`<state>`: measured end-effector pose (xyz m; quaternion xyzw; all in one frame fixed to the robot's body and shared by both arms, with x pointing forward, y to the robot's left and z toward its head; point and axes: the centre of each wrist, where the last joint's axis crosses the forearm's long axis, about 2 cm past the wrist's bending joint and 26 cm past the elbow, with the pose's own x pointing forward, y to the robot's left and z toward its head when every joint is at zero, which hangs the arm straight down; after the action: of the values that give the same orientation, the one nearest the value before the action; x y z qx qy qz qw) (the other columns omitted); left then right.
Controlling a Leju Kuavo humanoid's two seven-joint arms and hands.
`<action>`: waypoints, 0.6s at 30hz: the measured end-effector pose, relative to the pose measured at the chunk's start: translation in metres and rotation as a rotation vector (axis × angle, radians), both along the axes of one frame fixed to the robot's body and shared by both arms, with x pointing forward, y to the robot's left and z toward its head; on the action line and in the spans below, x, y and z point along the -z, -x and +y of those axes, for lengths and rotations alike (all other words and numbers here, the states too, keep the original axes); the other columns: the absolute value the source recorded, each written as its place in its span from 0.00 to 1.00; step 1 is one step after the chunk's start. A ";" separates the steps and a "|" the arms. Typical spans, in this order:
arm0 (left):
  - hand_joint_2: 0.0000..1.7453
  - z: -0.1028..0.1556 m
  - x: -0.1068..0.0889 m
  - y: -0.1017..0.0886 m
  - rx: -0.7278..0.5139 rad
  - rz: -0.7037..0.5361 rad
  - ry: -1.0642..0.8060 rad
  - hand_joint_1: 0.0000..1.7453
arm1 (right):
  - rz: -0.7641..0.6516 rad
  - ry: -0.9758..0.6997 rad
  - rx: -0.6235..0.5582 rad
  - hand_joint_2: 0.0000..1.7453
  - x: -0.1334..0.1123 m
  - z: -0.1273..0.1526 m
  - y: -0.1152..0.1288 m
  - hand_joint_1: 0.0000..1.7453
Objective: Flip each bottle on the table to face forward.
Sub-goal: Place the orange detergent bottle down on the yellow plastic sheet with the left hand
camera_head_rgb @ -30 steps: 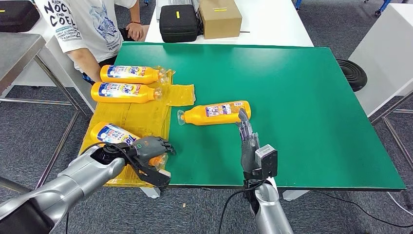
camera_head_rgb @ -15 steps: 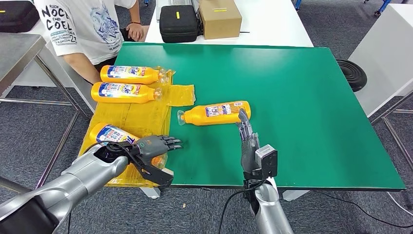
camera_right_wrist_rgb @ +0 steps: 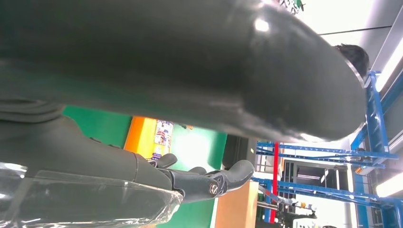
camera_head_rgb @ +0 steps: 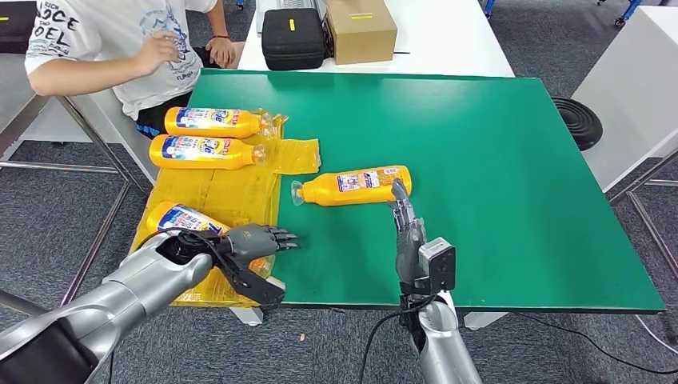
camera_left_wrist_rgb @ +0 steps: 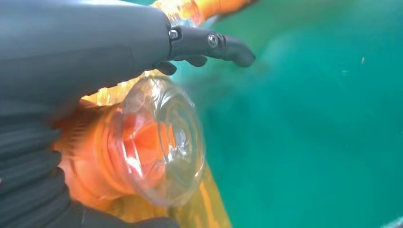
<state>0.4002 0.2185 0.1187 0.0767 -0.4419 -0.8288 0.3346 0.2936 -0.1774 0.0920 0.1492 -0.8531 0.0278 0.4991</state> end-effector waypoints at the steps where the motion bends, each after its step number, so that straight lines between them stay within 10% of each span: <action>1: 1.00 0.002 -0.002 -0.001 0.001 0.001 -0.014 0.00 | 0.000 0.000 0.000 0.00 0.000 0.000 0.000 0.00; 18: 1.00 0.031 -0.021 -0.010 0.021 -0.008 -0.126 0.00 | 0.005 -0.003 0.000 0.00 0.001 -0.001 0.000 0.00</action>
<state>0.4099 0.2496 0.1398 0.0961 -0.3909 -0.8582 0.3186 0.2939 -0.1785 0.0909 0.1500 -0.8520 0.0262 0.5009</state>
